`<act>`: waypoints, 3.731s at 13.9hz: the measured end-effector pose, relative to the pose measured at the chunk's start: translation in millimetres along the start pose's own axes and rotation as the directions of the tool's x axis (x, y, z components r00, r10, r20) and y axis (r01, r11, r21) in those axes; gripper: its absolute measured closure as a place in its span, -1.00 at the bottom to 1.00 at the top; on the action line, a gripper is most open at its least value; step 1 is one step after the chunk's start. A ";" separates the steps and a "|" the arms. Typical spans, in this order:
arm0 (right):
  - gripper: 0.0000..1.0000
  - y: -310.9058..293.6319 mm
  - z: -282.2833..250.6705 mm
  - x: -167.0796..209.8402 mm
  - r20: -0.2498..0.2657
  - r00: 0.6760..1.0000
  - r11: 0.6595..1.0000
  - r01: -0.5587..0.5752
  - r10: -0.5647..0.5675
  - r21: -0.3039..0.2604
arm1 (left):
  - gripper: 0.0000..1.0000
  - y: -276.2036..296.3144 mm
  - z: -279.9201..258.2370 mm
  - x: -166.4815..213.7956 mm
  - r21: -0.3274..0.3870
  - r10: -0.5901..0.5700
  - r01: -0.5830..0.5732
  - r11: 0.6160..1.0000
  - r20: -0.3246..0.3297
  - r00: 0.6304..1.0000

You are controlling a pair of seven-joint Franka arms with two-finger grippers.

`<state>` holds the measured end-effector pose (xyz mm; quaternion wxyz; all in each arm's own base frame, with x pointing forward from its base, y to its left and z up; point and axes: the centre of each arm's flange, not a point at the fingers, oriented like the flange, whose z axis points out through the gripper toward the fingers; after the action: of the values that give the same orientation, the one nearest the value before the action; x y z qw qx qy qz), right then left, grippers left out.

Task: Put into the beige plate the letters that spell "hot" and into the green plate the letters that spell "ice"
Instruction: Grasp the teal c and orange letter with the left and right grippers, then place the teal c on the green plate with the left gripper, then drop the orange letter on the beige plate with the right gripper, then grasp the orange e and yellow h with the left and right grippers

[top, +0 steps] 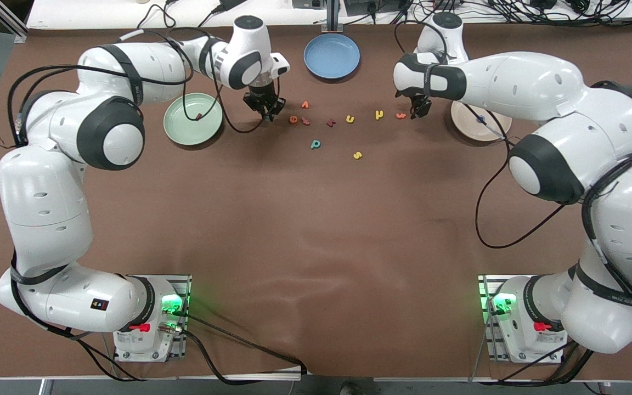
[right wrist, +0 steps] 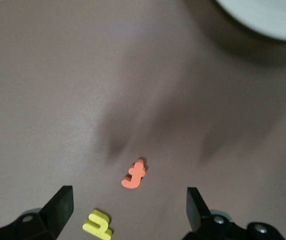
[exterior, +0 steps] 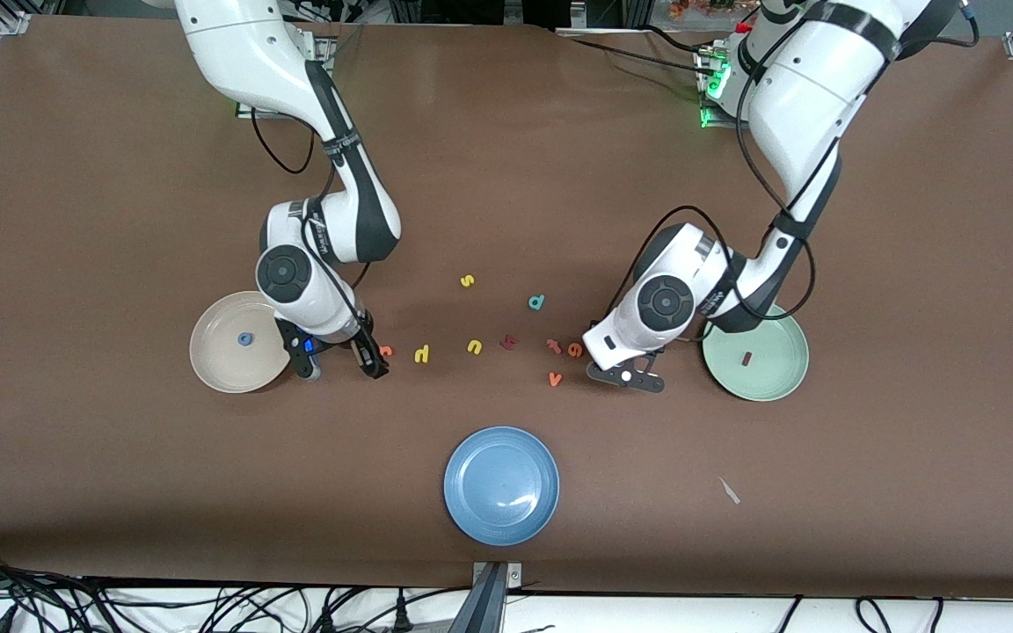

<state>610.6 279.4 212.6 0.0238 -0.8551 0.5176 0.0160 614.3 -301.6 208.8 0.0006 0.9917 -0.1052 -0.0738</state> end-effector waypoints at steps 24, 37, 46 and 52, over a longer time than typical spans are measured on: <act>0.63 -13.5 13.1 -2.0 0.008 0.986 0.981 0.168 -0.168 -0.099 | -1.00 -103.7 -53.2 -18.4 0.011 0.141 -0.142 0.990 0.093 0.986; 0.63 76.5 -42.7 130.1 0.079 0.623 0.600 0.774 -0.778 -0.202 | -0.66 64.2 -11.7 -2.6 -0.028 0.321 -0.327 0.945 -0.127 0.939; -0.25 82.9 -44.9 152.1 0.040 0.595 0.583 0.798 -0.803 -0.155 | -0.58 84.4 35.7 0.7 0.104 0.606 -0.598 0.795 -0.178 0.775; -1.00 30.3 -46.3 49.5 0.001 0.838 0.837 0.544 -0.545 -0.060 | -0.35 98.8 38.5 -5.0 0.113 0.656 -0.647 0.754 -0.169 0.735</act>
<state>606.8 218.9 255.5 -0.0017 -0.9674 0.2528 0.0166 583.2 -396.7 173.1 0.0137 0.8940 -0.4468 0.0328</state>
